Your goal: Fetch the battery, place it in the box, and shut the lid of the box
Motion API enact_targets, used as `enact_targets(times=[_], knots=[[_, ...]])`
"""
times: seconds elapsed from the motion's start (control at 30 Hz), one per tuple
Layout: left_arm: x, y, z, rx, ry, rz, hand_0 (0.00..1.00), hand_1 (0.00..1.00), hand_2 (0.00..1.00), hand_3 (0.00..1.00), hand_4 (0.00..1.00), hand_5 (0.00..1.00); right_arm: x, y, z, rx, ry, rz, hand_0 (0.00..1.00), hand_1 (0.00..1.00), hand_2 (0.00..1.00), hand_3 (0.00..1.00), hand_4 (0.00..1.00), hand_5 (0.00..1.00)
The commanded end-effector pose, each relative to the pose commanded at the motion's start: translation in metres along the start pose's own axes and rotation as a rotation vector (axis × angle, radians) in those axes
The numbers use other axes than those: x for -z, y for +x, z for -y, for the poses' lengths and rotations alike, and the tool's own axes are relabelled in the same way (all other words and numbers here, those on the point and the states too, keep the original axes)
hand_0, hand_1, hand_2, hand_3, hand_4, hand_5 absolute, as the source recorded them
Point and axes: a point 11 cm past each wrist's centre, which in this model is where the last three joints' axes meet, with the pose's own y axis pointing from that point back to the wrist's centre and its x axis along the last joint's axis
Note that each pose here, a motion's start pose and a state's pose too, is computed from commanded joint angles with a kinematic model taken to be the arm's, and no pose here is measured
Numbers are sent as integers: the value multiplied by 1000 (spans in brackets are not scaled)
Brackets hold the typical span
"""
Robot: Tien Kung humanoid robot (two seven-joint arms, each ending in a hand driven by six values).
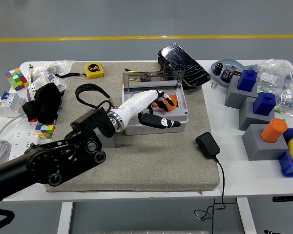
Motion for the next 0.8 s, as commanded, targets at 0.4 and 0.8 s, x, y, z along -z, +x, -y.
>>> enact_targets(times=[0.4,0.8], knots=[[-25,-3,28,-11,-62,-73,422,648,601,669,998,540,3,0,0,0,4,-13,666,665,674,549,899,486],[-48,73,18,-235,-176,-77,615,753,718,730,998,536,2,0,0,-1,3,-3,666,665,674,549,900,489]])
